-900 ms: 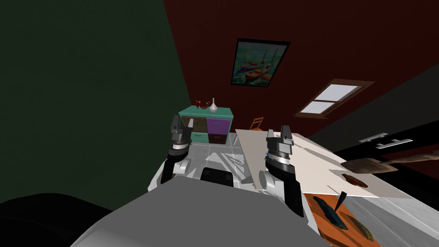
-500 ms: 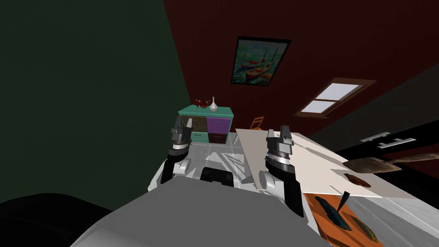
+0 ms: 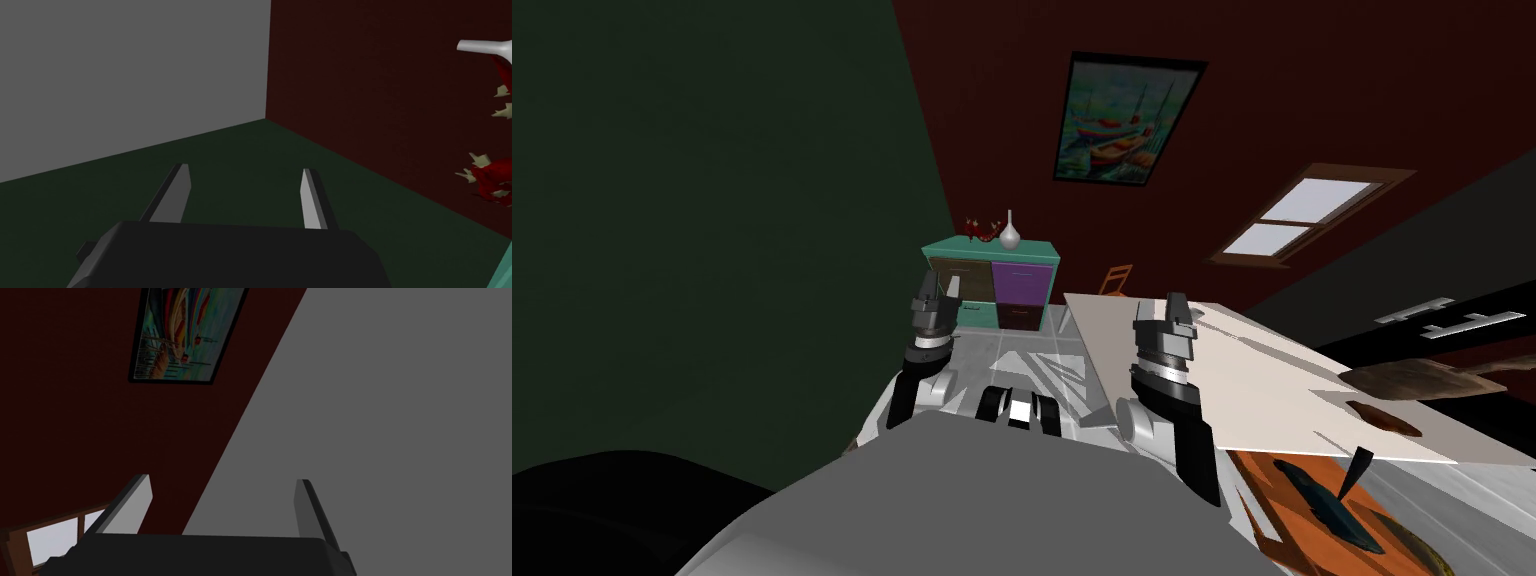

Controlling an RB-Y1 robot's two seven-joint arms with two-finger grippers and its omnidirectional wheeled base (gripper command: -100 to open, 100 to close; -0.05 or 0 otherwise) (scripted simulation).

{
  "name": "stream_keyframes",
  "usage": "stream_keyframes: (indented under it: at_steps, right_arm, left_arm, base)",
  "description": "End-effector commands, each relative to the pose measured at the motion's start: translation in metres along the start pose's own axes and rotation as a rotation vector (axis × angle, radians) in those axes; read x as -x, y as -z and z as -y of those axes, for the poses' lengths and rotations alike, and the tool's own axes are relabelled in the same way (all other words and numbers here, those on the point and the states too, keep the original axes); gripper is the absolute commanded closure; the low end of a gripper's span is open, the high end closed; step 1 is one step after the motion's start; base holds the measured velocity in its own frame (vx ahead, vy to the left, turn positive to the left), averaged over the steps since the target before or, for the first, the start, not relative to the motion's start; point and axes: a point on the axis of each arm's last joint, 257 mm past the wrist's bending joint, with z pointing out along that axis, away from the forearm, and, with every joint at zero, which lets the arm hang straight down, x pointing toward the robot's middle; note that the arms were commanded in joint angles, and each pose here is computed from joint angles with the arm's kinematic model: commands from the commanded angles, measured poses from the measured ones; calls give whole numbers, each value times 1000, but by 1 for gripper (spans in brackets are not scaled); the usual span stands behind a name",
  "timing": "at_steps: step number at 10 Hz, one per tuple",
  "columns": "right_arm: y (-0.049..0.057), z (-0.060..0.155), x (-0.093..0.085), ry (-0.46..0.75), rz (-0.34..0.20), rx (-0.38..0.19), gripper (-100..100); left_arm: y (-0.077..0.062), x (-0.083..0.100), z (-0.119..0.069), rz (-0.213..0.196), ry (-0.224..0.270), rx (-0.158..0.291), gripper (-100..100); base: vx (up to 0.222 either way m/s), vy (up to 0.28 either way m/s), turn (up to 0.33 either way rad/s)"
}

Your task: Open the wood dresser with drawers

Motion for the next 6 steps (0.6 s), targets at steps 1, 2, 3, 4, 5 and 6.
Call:
stream_keyframes:
  at_steps: [1, 2, 3, 4, 5, 6]
  right_arm:
    - [0, 0, 0, 0, 0, 0, 0]
    - [0, 0, 0, 0, 0, -1, 0]
    - [0, 0, 0, 0, 0, -1, 0]
    - [0, 0, 0, 0, 0, -1, 0]
    - [0, 0, 0, 0, 0, -1, 0]
    - [0, 0, 0, 0, 0, -1, 0]
  left_arm:
    - [2, -5, -9, -31, -6, 21, -100]
    - [5, -8, -22, -55, -12, 48, -100]
    - [9, -11, -37, -72, -17, 81, -100]
    - [9, -11, -37, -72, -17, 81, -100]
    - [13, -13, -54, -84, -23, 117, -100]
    - [16, -13, -63, -88, -26, 137, -100]
  base:
    - [43, -8, 17]
    - [98, -25, 28]
    - [171, -50, 46]
    - [132, -21, 21]
    - [120, -28, 21]
    - [129, -35, 34]
